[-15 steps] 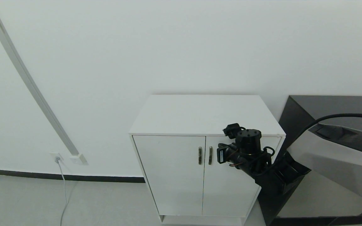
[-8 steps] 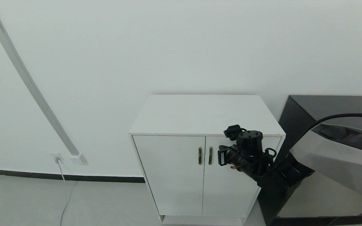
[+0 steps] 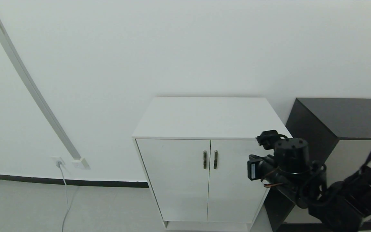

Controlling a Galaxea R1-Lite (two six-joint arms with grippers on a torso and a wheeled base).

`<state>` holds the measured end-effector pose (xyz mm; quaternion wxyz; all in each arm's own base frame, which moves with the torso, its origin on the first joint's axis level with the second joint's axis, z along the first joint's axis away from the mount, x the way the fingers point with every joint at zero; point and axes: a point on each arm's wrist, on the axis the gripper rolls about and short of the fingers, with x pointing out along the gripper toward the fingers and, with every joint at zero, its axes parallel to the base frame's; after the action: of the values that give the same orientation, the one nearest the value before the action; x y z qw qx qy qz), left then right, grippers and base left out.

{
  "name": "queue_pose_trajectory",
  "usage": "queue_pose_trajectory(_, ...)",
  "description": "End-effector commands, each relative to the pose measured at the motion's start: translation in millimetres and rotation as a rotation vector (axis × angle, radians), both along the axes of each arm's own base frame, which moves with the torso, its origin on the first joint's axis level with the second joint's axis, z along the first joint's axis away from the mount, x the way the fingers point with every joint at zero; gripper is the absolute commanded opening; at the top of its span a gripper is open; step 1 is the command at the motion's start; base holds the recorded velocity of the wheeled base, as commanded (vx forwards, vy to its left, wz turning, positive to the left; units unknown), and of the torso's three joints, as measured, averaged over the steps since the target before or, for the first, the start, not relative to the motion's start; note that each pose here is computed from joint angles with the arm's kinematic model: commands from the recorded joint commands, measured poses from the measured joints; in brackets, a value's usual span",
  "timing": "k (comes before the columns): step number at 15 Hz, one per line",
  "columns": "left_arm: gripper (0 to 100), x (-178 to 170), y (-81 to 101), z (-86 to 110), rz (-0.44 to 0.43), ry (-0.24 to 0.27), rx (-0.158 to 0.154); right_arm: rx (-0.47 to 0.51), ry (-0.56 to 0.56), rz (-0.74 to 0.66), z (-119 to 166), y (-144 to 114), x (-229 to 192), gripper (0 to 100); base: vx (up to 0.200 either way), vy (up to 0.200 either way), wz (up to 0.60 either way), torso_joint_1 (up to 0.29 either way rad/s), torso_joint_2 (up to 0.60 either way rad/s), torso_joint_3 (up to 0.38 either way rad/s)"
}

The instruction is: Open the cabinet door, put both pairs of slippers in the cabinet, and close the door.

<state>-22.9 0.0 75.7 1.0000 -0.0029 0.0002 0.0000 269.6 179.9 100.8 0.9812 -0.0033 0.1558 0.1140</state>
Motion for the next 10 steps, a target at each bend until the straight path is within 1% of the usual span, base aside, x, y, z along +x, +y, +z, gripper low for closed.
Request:
queue_pose_trajectory(1,0,0,0.0,0.1,0.000,0.000,0.001,0.036,-0.053,-0.103,32,-51,-46,0,0.000,0.000,0.00,0.000,0.00,0.000)
queue_pose_trajectory(3,0,0,0.0,-0.3,0.000,0.001,0.000,0.036,-0.074,-0.217,38,-89,-66,0,0.000,0.000,0.00,0.000,0.00,0.000)
queue_pose_trajectory(4,0,0,0.0,0.1,0.000,0.000,0.000,0.031,-0.076,-0.258,39,-102,-72,0,0.000,0.000,0.00,0.000,0.00,0.000)
queue_pose_trajectory(5,0,0,0.0,-0.3,0.000,0.001,0.000,0.025,-0.077,-0.334,43,-125,-88,0,0.000,0.000,0.00,0.000,0.00,0.000)
queue_pose_trajectory(6,0,0,0.0,-0.3,0.000,0.001,0.000,0.020,-0.069,-0.363,43,-134,-96,0,0.000,0.000,0.00,0.000,0.00,0.000)
queue_pose_trajectory(7,0,0,0.0,-0.3,0.000,0.001,0.000,0.013,-0.055,-0.406,43,-148,-118,0,0.000,0.000,0.00,0.000,0.00,0.000)
queue_pose_trajectory(8,0,0,0.0,0.1,0.000,0.000,0.000,0.014,-0.058,-0.421,45,-155,-135,0,0.000,0.000,0.00,0.000,0.00,0.000)
queue_pose_trajectory(9,0,0,0.0,-0.3,0.000,0.001,0.000,0.016,-0.062,-0.425,48,-158,-143,0,0.000,0.000,0.00,0.000,0.00,0.000)
queue_pose_trajectory(10,0,0,0.0,-0.3,0.000,0.001,0.000,0.018,-0.068,-0.424,52,-164,-166,0,0.000,0.000,0.00,0.000,0.00,0.000)
